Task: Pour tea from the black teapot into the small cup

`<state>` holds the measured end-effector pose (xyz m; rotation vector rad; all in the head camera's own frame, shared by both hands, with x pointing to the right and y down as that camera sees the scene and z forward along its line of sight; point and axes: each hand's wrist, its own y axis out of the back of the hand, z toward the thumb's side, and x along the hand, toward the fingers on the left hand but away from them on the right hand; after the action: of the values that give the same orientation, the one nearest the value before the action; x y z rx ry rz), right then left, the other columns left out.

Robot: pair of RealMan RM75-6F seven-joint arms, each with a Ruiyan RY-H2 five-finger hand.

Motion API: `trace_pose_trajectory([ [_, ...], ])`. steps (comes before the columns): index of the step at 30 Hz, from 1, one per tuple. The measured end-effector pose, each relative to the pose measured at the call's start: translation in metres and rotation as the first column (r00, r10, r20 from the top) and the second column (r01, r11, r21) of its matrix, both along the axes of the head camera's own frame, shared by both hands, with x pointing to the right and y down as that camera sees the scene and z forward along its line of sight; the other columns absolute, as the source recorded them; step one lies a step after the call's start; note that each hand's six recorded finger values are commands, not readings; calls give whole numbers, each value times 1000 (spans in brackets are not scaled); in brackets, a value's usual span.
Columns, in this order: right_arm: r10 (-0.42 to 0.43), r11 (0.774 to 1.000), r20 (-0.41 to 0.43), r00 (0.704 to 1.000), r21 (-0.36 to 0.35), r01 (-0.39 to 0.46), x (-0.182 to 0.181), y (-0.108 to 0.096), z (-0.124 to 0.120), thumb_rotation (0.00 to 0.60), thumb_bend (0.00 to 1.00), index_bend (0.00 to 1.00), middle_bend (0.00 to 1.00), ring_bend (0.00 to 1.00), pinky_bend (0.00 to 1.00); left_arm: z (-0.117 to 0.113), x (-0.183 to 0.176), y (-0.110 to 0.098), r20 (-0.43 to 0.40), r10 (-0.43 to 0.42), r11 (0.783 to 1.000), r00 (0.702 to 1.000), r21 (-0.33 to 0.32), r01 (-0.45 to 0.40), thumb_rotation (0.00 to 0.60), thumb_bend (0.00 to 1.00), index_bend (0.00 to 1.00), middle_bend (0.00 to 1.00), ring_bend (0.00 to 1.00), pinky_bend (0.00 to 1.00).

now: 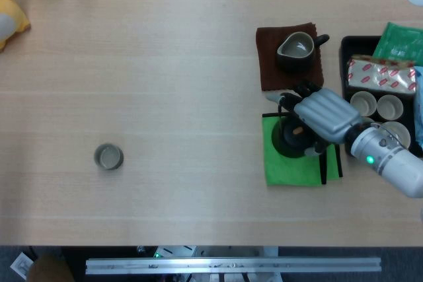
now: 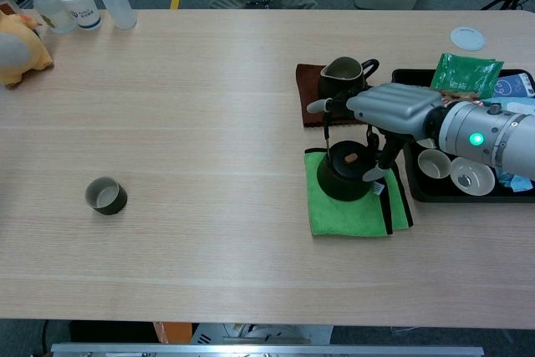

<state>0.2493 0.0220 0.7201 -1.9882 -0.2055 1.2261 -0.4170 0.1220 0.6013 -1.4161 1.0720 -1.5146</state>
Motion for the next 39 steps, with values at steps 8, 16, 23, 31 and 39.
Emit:
trace_pose_trajectory([
  [8,-12,1000,14,1000,-13,12,-6,5,0,600,0,40,195,69,53,2,1,-1,0,5,1000,1000,-8,-5,600,278,230,306,283,206],
  [16,-54,998,35,998,-37,55,-17,16,0,600,0,40,196,69,53,0,-6,3,9,-16,1000,1000,-8,16,600,278,230,304,283,206],
  [23,-84,995,32,996,-55,85,-16,25,-3,600,0,40,196,69,53,0,-7,4,10,-17,1000,1000,-13,17,600,278,230,302,283,206],
  [31,-107,992,16,994,-66,108,-15,30,1,600,0,40,196,71,52,2,-6,4,7,-11,1000,1000,-18,11,600,278,230,301,283,206],
  [39,-125,989,14,992,-75,126,-15,35,1,600,0,40,199,75,53,1,-6,5,9,-15,1000,1000,-16,15,600,278,230,301,283,206],
])
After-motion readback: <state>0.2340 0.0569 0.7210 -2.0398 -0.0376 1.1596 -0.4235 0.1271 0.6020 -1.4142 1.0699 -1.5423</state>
